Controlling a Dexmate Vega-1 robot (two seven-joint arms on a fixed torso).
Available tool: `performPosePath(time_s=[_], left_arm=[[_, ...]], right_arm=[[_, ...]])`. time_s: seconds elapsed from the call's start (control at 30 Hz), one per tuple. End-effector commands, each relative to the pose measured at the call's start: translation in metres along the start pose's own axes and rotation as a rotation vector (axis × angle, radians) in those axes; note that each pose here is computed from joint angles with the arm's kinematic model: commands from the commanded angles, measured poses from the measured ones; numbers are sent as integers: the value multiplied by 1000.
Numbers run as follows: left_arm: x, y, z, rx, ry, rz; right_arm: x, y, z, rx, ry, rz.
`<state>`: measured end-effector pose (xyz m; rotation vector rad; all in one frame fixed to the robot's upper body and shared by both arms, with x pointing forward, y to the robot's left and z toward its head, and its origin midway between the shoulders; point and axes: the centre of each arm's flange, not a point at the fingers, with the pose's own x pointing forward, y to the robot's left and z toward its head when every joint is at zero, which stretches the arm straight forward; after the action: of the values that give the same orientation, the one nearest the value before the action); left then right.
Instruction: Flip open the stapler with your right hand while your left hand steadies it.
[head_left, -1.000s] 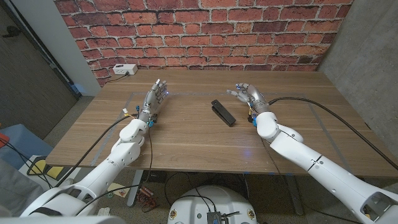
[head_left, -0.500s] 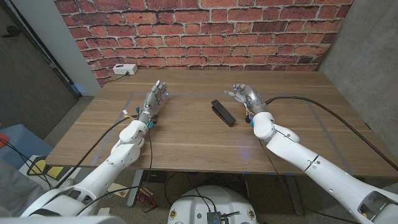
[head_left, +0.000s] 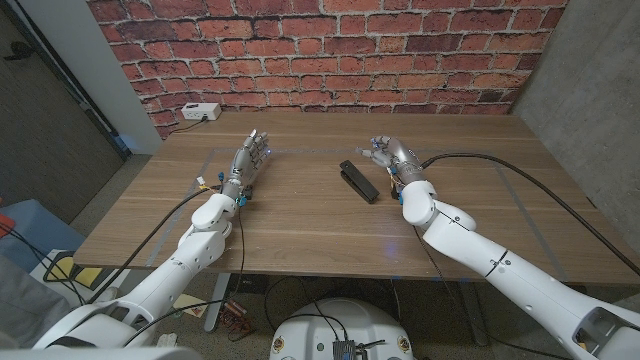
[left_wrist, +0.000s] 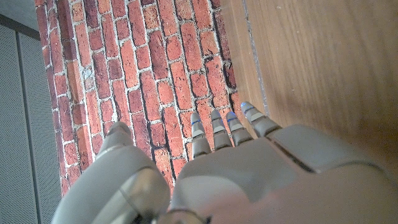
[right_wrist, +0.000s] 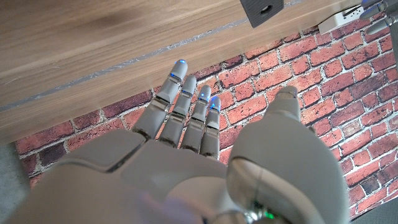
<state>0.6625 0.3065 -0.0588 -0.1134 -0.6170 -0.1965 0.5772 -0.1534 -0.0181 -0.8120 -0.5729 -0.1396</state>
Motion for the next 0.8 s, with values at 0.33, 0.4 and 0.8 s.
performPosePath(time_s=[0.33, 0.4, 0.8], left_arm=[[-5, 1, -4, -7, 5, 3], [-5, 0, -4, -6, 6, 1], [-5, 0, -7, -10, 11, 1]], right_arm=[[-4, 10, 10, -101, 36, 34], [-3, 11, 11, -106, 43, 45], [-1, 14, 16, -162, 72, 80]])
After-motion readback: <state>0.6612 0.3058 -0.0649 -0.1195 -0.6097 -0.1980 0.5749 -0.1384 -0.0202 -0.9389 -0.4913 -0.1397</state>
